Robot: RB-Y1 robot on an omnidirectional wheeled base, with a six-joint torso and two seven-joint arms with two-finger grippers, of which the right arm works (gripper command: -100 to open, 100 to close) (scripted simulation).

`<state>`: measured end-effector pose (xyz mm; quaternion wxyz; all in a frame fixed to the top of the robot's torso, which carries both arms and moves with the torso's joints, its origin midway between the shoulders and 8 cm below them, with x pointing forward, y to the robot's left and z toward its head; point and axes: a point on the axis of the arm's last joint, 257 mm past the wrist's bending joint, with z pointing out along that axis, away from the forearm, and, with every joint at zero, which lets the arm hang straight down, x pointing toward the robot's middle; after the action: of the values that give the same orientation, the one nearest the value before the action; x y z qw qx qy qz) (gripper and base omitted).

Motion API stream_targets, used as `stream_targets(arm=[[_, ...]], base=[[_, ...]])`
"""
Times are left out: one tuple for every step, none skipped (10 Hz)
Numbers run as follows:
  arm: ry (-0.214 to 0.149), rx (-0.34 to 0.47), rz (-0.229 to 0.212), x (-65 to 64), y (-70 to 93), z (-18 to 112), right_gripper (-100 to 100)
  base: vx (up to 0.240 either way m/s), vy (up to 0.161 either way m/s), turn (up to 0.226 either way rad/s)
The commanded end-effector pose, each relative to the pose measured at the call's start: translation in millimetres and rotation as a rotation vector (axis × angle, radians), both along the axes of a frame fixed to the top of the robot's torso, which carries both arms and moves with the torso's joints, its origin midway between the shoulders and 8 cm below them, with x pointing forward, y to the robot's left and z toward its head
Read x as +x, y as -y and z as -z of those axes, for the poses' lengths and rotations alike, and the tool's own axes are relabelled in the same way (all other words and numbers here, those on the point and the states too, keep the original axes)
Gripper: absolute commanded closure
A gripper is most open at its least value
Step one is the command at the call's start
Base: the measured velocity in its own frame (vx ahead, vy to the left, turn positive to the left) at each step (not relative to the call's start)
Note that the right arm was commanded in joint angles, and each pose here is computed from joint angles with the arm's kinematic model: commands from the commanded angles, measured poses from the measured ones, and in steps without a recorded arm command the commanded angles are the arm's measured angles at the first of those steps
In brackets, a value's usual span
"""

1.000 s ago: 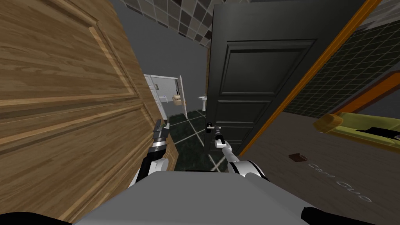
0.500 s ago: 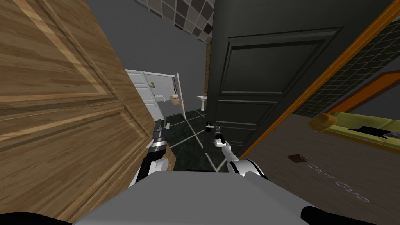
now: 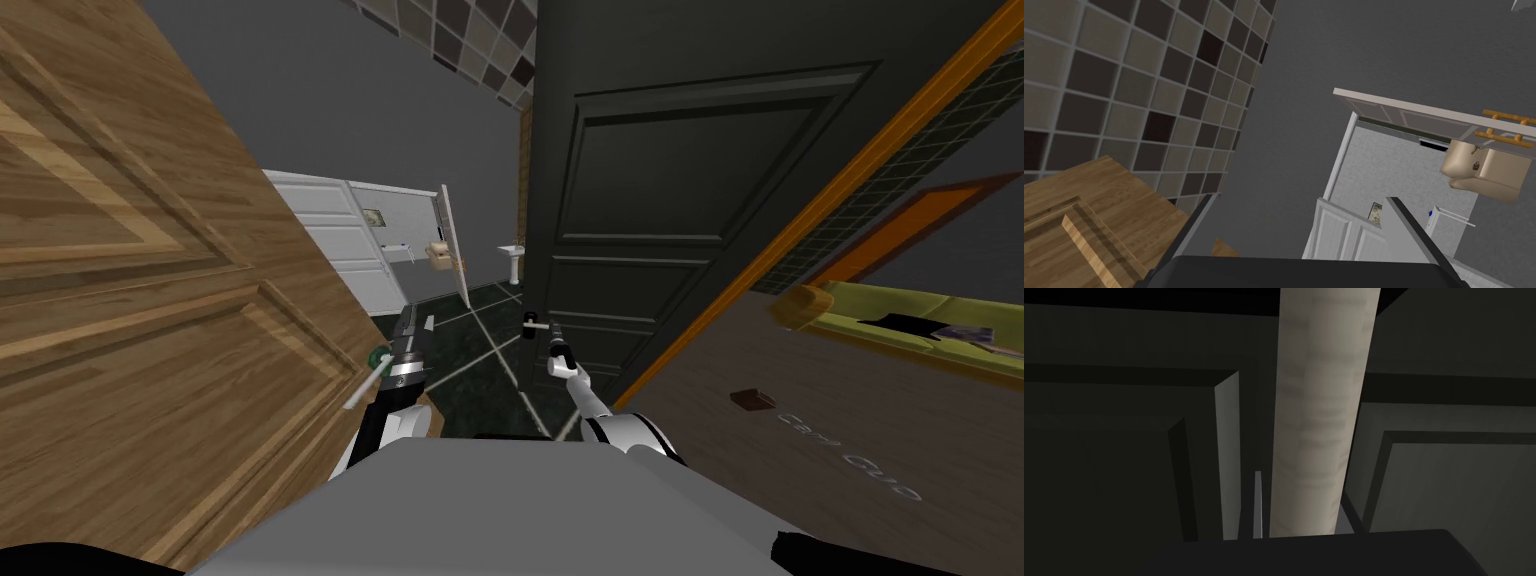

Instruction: Push the door open

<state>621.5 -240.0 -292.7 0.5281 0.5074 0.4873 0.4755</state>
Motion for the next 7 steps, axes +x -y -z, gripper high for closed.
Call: stream_targets(arm=[[0.016,-0.017,0.028,3.1,15.6,-6.7,100],[0.016,-0.017,0.028,3.1,15.6,-6.7,100],[0.018,-0.018,0.039,2.7,15.5,-7.1,100],[0.018,-0.019,0.044,2.5,15.5,-7.2,100],[0.019,-0.019,0.054,2.1,14.8,-7.4,100],[0.019,-0.019,0.059,1.9,14.3,-7.4,100],[0.019,-0.019,0.069,1.4,13.0,-7.3,100]], base=[[0.142,0.025,-0.086],[0.088,0.023,0.014],[0.091,0.001,-0.073],[0.111,0.012,-0.107],[0.14,0.046,-0.118],[0.152,0.035,-0.086],[0.158,0.05,-0.112]])
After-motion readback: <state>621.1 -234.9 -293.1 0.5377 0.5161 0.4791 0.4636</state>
